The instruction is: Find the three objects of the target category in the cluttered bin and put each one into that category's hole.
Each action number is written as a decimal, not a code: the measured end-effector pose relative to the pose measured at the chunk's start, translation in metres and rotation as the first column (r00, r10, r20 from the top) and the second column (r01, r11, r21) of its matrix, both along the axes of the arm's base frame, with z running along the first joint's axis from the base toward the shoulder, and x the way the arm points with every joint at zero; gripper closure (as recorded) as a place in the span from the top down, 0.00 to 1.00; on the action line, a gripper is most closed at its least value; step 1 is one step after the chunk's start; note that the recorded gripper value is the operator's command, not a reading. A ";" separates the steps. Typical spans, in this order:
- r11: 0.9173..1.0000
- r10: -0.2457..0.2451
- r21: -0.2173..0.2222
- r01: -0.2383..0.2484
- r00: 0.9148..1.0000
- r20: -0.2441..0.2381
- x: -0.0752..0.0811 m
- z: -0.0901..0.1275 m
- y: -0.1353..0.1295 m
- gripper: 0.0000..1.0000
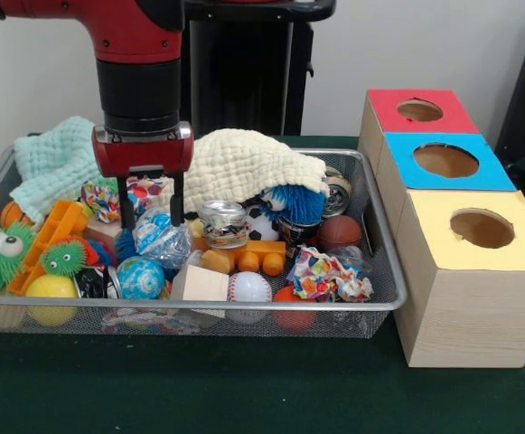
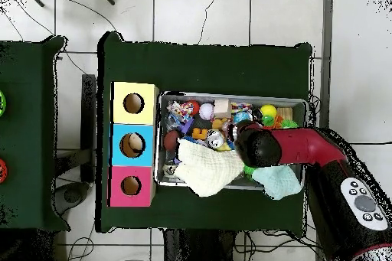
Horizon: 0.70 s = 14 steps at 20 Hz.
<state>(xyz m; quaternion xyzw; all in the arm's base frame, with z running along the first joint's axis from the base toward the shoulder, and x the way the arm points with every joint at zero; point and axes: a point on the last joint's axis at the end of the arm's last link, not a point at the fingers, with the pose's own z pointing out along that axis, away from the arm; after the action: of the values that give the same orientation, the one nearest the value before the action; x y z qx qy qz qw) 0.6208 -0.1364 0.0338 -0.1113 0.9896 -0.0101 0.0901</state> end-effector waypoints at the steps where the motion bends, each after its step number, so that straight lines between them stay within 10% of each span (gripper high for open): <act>1: 1.000 0.000 0.000 0.000 1.000 -0.002 -0.001 -0.001 0.000 1.00; 14: 0.999 0.020 -0.035 -0.021 0.999 -0.028 -0.011 -0.009 0.009 1.00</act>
<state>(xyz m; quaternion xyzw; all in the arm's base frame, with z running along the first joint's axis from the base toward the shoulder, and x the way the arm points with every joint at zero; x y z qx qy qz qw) 0.6101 -0.1273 0.0245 -0.1232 0.9892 -0.0252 0.0747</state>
